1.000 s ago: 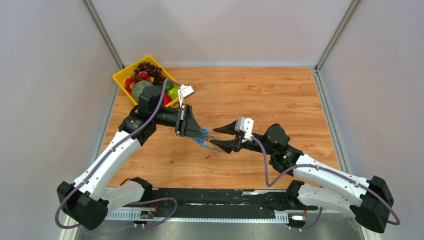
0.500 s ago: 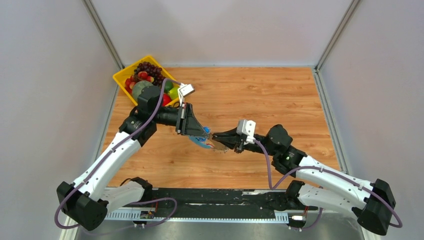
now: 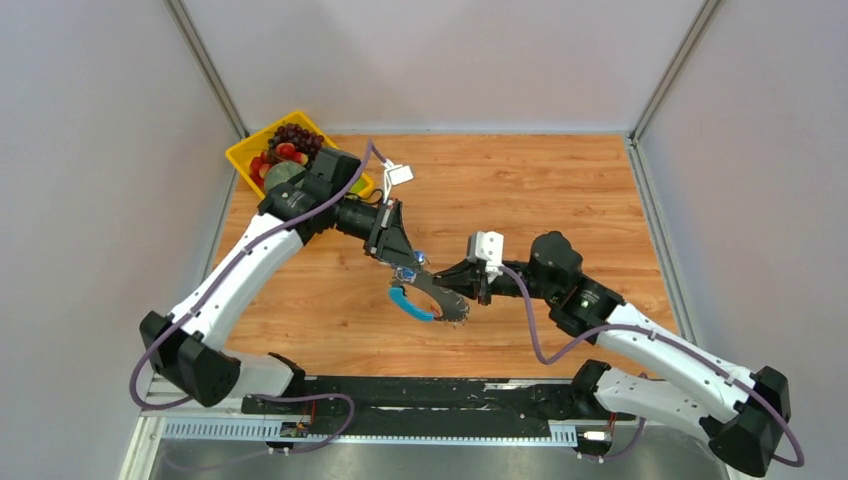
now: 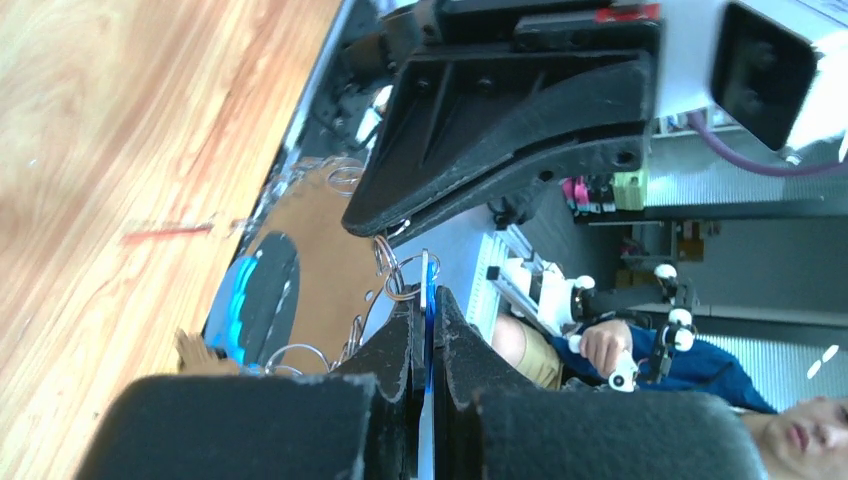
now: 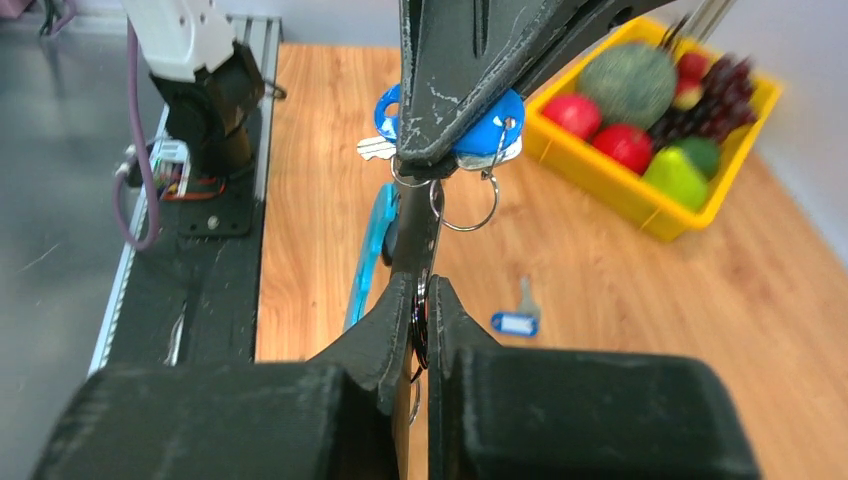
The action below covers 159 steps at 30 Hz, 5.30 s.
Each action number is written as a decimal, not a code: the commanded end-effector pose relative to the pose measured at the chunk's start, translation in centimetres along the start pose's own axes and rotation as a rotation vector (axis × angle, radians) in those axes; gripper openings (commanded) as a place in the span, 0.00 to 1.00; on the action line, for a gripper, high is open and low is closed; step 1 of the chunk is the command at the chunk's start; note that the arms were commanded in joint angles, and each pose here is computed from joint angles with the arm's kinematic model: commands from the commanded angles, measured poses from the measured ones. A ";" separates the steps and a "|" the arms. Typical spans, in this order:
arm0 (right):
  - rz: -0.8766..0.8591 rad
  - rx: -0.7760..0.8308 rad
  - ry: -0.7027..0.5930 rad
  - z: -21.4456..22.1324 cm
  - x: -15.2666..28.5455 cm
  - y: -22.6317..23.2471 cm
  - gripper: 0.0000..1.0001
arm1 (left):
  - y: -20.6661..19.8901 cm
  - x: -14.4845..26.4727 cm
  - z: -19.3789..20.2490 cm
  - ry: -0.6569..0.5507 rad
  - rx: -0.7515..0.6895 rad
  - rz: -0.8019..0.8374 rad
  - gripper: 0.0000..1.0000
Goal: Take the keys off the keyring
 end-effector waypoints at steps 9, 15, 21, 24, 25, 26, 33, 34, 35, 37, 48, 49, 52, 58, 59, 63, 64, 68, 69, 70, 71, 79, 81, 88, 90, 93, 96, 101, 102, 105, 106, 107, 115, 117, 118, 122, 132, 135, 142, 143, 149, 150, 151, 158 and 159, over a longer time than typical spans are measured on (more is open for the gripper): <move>-0.403 -0.506 0.272 3.5 -1.3 -2.5 0.00 | 2.5 -0.8 -0.9 0.277 -0.347 -0.523 0.00; -0.467 -0.511 0.273 3.0 -1.9 -2.7 0.00 | 3.7 0.4 -2.0 0.266 -0.637 -0.767 0.00; -0.506 -0.504 0.269 2.7 -1.6 -2.3 0.00 | 3.1 1.6 -2.3 0.052 -0.922 -0.832 0.00; -0.507 -0.491 0.261 2.3 -1.6 -2.3 0.00 | 3.0 1.4 -1.7 0.002 -0.990 -0.792 0.00; -0.505 -0.483 0.257 2.2 -1.6 -2.2 0.00 | 2.8 1.0 -1.8 -0.016 -1.003 -0.753 0.00; -0.499 -0.471 0.251 2.0 -1.6 -2.3 0.00 | 3.1 0.6 -1.3 -0.016 -0.987 -0.726 0.00; -0.470 -0.366 0.199 0.5 -1.1 -2.0 0.00 | 2.6 -2.0 0.9 -0.170 -0.970 -0.462 0.00; -0.453 -0.356 0.194 0.4 -1.1 -2.1 0.00 | 2.4 -2.1 1.4 -0.201 -0.989 -0.431 0.00; -0.432 -0.349 0.190 0.3 -1.1 -2.2 0.01 | 2.2 -2.2 1.6 -0.222 -0.981 -0.419 0.00; -0.378 -0.343 0.184 0.2 -1.1 -2.5 0.11 | 1.5 -1.9 2.0 -0.278 -0.997 -0.395 0.00; -0.136 -0.247 0.110 -0.6 0.6 -2.7 0.53 | 0.5 -1.4 2.8 -0.335 -0.971 -0.370 0.00; -0.115 -0.230 0.096 -0.8 0.8 -2.7 0.53 | 0.5 -1.4 2.9 -0.334 -0.969 -0.373 0.00; -0.048 -0.179 0.044 -1.6 1.6 -2.6 0.53 | 0.2 -1.1 3.0 -0.345 -0.963 -0.376 0.00; 0.015 -0.090 -0.082 -3.0 3.2 -1.8 0.50 | -0.6 -0.7 2.5 -0.348 -0.914 -0.386 0.00; 0.009 -0.086 -0.095 -3.0 3.3 -1.5 0.47 | -0.6 -0.7 2.6 -0.338 -0.902 -0.386 0.00; -0.029 -0.076 -0.149 -2.8 3.3 -0.5 0.42 | -1.0 -0.6 2.5 -0.334 -0.883 -0.371 0.00; -0.038 -0.067 -0.162 -2.8 3.1 -0.2 0.42 | -1.1 -0.6 2.5 -0.338 -0.880 -0.369 0.00; -0.044 -0.020 -0.173 -2.6 2.1 0.3 0.44 | -1.5 -0.5 2.6 -0.343 -0.888 -0.352 0.00; -0.033 -0.010 -0.166 -2.4 1.8 0.1 0.45 | -1.6 -0.5 2.6 -0.341 -0.894 -0.340 0.00; -0.023 0.000 -0.164 -2.4 1.6 -0.1 0.46 | -1.6 -0.5 2.7 -0.340 -0.902 -0.334 0.00; -0.015 0.008 -0.163 -2.5 1.5 -0.3 0.46 | -1.7 -0.5 2.7 -0.336 -0.910 -0.326 0.00; -0.007 0.058 -0.153 -4.0 0.1 -1.4 0.45 | -2.7 0.0 3.3 -0.309 -0.984 -0.283 0.00; -0.029 0.064 -0.144 -4.2 -0.2 -1.4 0.43 | -2.9 0.2 3.4 -0.305 -1.016 -0.274 0.00; -0.214 0.027 -0.067 -4.0 -1.5 -0.6 0.40 | -3.3 0.7 3.6 -0.285 -1.072 -0.279 0.00; -0.248 0.012 -0.054 -3.8 -1.7 -0.4 0.40 | -3.4 0.8 3.6 -0.283 -1.089 -0.283 0.00; -0.296 -0.007 -0.042 -3.8 -2.0 -0.1 0.38 | -3.4 1.0 3.5 -0.287 -1.107 -0.296 0.00; -0.328 -0.023 -0.033 -3.9 -2.1 0.1 0.36 | -3.3 0.9 3.4 -0.282 -1.113 -0.297 0.00; -0.350 -0.043 -0.021 -3.8 -2.5 0.0 0.36 | -3.4 0.9 3.4 -0.282 -1.119 -0.286 0.00; -0.351 -0.046 -0.019 -3.8 -2.5 0.0 0.36 | -3.4 0.9 3.4 -0.283 -1.124 -0.287 0.00; -0.359 -0.054 -0.016 -3.8 -2.8 0.0 0.36 | -3.4 0.9 3.3 -0.283 -1.130 -0.284 0.00; -0.361 -0.056 -0.016 -3.8 -2.8 -0.1 0.35 | -3.3 0.8 3.3 -0.282 -1.130 -0.285 0.00; -0.365 -0.058 -0.016 -3.9 -2.9 -0.1 0.34 | -3.2 0.8 3.3 -0.282 -1.130 -0.285 0.00; -0.345 -0.066 -0.013 -3.4 -2.9 -0.2 0.04 | -2.8 0.8 3.1 -0.276 -1.136 -0.314 0.00; -0.326 -0.062 -0.016 -3.2 -2.6 -0.2 0.00 | -2.5 0.8 3.2 -0.272 -1.135 -0.332 0.00; -0.310 -0.062 -0.019 -3.1 -2.4 -0.2 0.00 | -2.3 0.7 3.3 -0.270 -1.132 -0.339 0.00; -0.269 -0.084 -0.027 -2.9 -2.0 -0.2 0.00 | -1.7 0.7 3.4 -0.267 -1.127 -0.373 0.00; -0.235 -0.221 -0.146 -4.2 -1.4 0.5 0.00 | -0.1 0.3 3.9 -0.254 -1.132 -0.418 0.00; -0.178 -0.264 -0.188 -4.3 -1.3 0.1 0.00 | 1.3 0.2 4.0 -0.268 -1.133 -0.499 0.00; -0.104 -0.392 -0.185 -4.2 -1.9 -2.1 0.00 | 3.8 0.3 2.0 -0.229 -1.130 -0.694 0.00; -0.105 -0.423 -0.184 -4.2 -1.9 -2.5 0.00 | 4.0 0.2 1.7 -0.221 -1.138 -0.697 0.00; -0.198 -0.526 -0.236 -5.1 -1.2 -3.5 0.00 | 4.3 0.3 0.1 -0.190 -1.251 -0.738 0.00; -0.207 -0.522 -0.244 -5.2 -1.2 -3.4 0.00 | 4.4 0.3 0.0 -0.182 -1.268 -0.744 0.00; -0.216 -0.521 -0.248 -5.4 -1.2 -3.3 0.00 | 4.3 0.4 -0.1 -0.183 -1.276 -0.745 0.00; -0.267 -0.549 -0.270 -5.9 -1.0 -2.9 0.00 | 4.6 0.0 -0.2 -0.168 -1.290 -0.727 0.00; -0.267 -0.551 -0.264 -5.8 -1.0 -2.9 0.00 | 4.5 0.1 -0.2 -0.174 -1.288 -0.731 0.00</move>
Point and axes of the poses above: each gripper's point midway between its finger pads, its own x axis back along the fingers, its own y axis along the line the jaws close on, z = x × y, the point moved 8 cm from there along x, back along the fingers, and after that the axes turned 15 degrees about -x, right-handed, at the moved point
